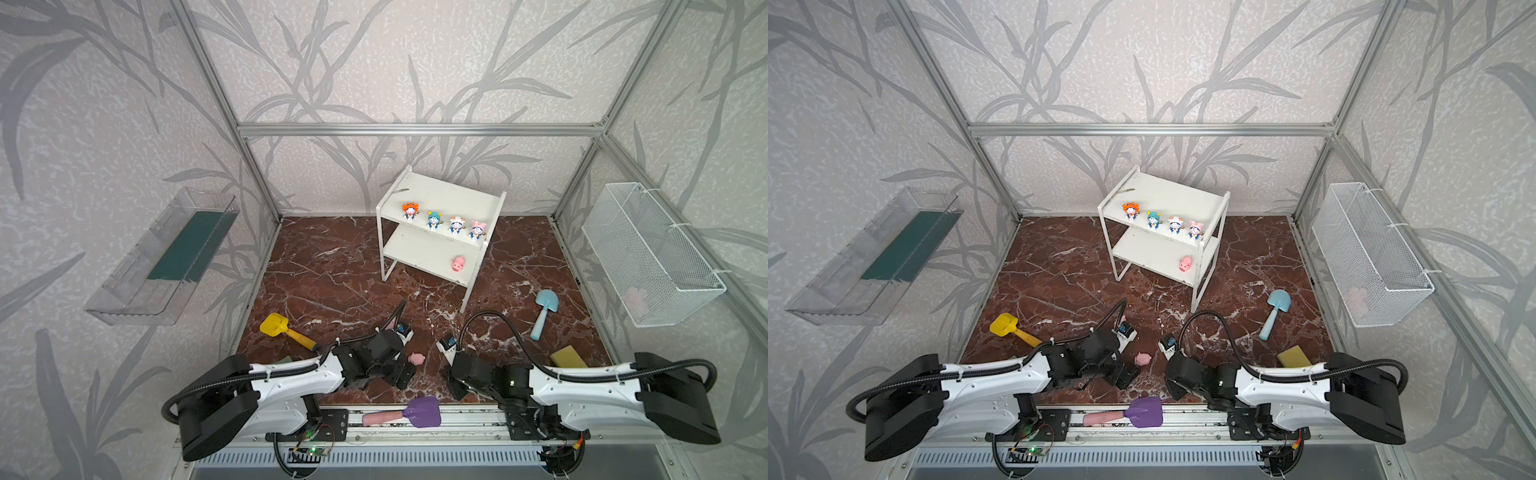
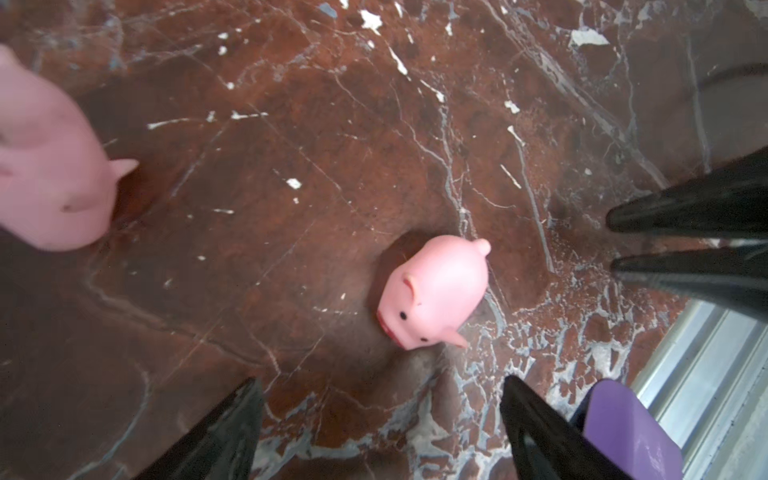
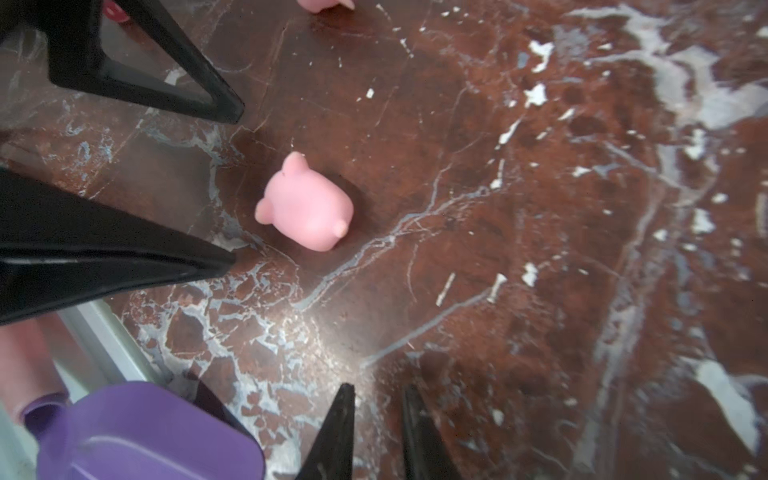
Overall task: Place and organize the plastic toys onto the shelf
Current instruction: 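Lower the left gripper over the pushed pink pig and close on it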
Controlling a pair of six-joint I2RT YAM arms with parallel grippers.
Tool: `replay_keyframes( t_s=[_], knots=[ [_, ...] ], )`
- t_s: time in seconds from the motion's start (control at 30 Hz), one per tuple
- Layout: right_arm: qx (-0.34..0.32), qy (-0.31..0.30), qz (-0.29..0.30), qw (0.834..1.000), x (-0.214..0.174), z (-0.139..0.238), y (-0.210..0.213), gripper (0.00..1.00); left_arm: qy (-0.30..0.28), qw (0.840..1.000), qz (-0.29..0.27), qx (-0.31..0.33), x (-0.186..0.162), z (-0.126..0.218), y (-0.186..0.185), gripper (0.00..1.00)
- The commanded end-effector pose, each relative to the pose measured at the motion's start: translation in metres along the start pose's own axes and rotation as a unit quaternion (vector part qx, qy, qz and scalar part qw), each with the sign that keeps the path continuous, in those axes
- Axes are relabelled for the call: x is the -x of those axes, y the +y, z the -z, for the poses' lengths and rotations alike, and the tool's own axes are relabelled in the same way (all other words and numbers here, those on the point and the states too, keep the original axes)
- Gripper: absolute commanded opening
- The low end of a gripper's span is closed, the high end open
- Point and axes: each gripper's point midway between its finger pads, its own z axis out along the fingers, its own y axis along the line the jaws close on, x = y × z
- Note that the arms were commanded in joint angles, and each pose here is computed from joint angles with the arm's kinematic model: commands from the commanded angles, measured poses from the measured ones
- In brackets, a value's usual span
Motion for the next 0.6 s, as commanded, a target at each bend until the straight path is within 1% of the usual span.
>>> replay_keyframes(
  t_s=[0.0,0.1,0.27,0.4,0.47,0.57],
  knots=[
    [-0.045,-0.011,-0.001,0.999,-0.005,0.013,-0.026,0.23,-0.022,0.999,-0.039,-0.031,0.02,-0.003,-0.018,0.87],
    [-0.046,-0.035,-0.008,0.998,0.001,0.024,-0.034,0.23,-0.012,0.998,-0.06,-0.036,0.018,-0.009,-0.022,0.83],
    [-0.042,-0.057,-0.018,0.997,0.006,0.038,-0.044,0.24,0.001,0.994,-0.088,-0.057,0.016,-0.016,-0.033,0.8],
    [-0.034,-0.07,-0.025,0.997,0.01,0.043,-0.045,0.24,0.013,0.993,-0.098,-0.064,0.013,-0.019,-0.038,0.72],
    [-0.033,-0.069,-0.024,0.997,0.009,0.043,-0.045,0.24,0.017,0.993,-0.1,-0.062,0.012,-0.02,-0.039,0.7],
    [-0.032,-0.068,-0.023,0.997,0.009,0.042,-0.044,0.24,0.021,0.993,-0.102,-0.061,0.01,-0.021,-0.039,0.58]
  ],
)
